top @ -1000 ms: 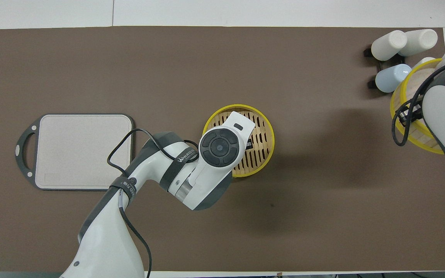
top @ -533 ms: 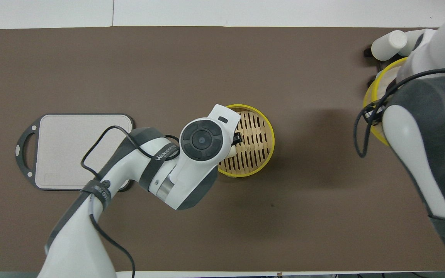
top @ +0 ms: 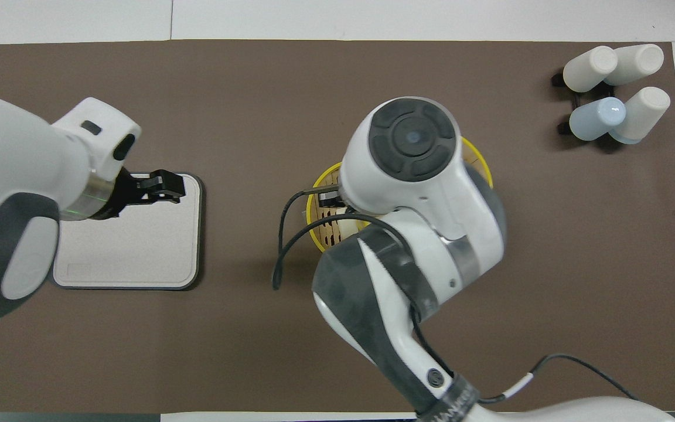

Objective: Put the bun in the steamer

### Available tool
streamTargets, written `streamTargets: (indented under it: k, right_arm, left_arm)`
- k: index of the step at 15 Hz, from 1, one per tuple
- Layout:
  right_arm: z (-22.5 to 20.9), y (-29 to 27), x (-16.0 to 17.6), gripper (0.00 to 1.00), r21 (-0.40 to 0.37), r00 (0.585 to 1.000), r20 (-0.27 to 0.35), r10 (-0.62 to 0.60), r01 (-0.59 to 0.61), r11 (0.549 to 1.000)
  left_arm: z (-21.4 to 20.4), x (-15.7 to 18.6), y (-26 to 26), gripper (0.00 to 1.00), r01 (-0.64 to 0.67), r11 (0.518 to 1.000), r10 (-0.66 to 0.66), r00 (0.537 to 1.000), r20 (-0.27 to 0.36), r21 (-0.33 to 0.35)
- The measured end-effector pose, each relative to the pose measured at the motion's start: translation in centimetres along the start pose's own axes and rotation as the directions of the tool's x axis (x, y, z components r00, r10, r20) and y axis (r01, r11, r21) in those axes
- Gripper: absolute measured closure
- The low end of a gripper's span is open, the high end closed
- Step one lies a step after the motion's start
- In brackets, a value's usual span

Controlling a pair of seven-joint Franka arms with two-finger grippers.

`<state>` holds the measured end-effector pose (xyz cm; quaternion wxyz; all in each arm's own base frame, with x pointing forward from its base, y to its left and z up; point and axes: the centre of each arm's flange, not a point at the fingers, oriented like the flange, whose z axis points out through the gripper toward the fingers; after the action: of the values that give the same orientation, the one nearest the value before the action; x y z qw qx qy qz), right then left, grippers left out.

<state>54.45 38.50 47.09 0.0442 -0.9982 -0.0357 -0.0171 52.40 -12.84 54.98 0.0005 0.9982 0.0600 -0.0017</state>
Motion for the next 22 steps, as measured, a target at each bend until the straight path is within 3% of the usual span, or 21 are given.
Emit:
streamTargets:
  k: [3, 5, 12, 20, 21, 22]
  right_arm:
    - [6.4, -4.2, 0.0, 0.92, 0.019, 0.999, -0.027, 0.034, -0.034, 0.999]
    - [8.1, -4.1, 0.4, 0.92, 0.013, 0.999, -0.024, 0.045, -0.045, 0.999]
    - [8.4, -4.5, 0.0, 0.92, 0.014, 0.998, -0.028, 0.052, -0.052, 0.999]
    - [9.2, -5.3, -0.8, 0.92, 0.019, 0.998, -0.044, 0.050, -0.049, 0.999]
    - [9.3, -5.4, -0.8, 0.88, 0.021, 0.998, -0.045, 0.051, -0.050, 0.999]
    - [9.5, -5.5, -0.9, 0.76, 0.025, 0.998, -0.047, 0.049, -0.048, 0.999]
  left_arm:
    - [-0.4, 1.0, -5.7, 0.00, -0.078, 0.997, 0.078, 0.996, 0.035, 0.006]
    - [-1.0, 1.0, -7.2, 0.00, -0.104, 0.995, 0.104, 0.994, 0.045, 0.005]
    - [-4.9, -0.3, -8.8, 0.00, -0.122, 0.993, 0.122, 0.991, 0.060, 0.002]
    - [-4.6, 3.0, -9.1, 0.00, -0.111, 0.994, 0.110, 0.990, 0.083, 0.006]
    - [-4.8, 2.9, -9.1, 0.00, -0.112, 0.994, 0.111, 0.991, 0.080, 0.006]
    - [-5.1, 2.9, -9.2, 0.00, -0.113, 0.994, 0.113, 0.991, 0.078, 0.005]
